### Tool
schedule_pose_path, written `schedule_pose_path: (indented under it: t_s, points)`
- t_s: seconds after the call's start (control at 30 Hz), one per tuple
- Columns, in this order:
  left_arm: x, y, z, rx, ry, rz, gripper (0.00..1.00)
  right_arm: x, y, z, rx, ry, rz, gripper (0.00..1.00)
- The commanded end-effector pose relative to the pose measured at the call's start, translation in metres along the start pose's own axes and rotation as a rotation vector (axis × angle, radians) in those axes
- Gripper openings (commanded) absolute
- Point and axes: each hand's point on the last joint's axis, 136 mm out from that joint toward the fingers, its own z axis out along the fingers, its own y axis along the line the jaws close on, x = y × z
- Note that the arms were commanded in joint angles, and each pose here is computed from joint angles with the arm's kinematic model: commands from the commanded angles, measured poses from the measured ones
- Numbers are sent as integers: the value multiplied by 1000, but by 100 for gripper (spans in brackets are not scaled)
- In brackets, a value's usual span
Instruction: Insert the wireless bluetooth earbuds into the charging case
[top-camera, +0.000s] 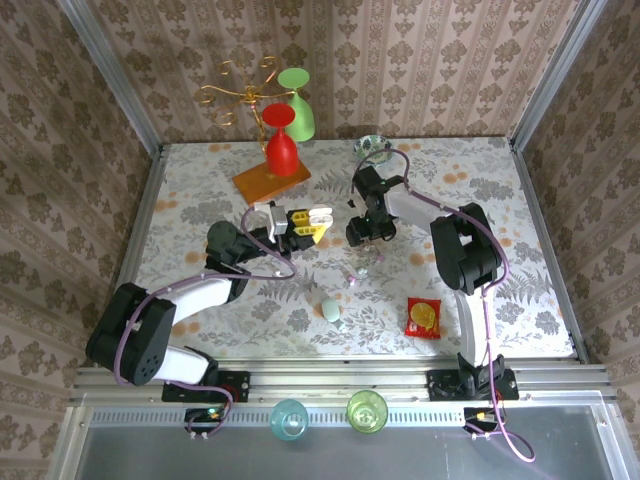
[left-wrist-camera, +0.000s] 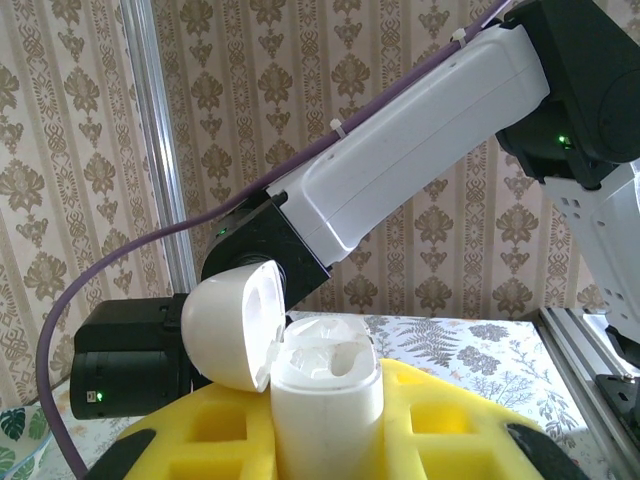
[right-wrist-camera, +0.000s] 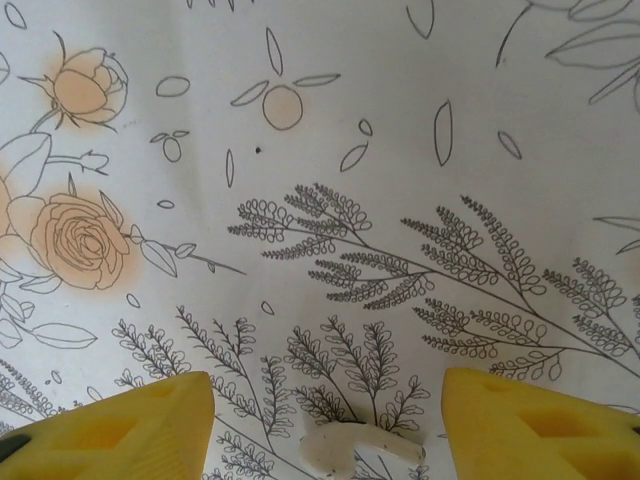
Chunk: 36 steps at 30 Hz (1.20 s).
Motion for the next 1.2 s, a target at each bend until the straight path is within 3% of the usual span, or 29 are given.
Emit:
schedule_pose_path:
  t_s: [0.0,0.33,0.53,0.93,1.07,1.17]
  points:
    - [-10,-4,-2,9,-25,54,0,21,11,-4,-55,42,-9,60]
    - [-3,-1,2,26,-11,48,0,43,25,-10,-56,57,-10,54]
    - [-3,-3,1,27,-11,55,0,33,-2,-20,124,51,45,60]
    - [-2,-6,-4,37,-6,72,0,28,1,-23,186,248,187,65]
    - [-2,-6,-4,42,-4,73,0,29,1,-20,199,290,189,49]
    - [0,-4,-5,38,-1,71,0,30,3,-15,190,322,177,46]
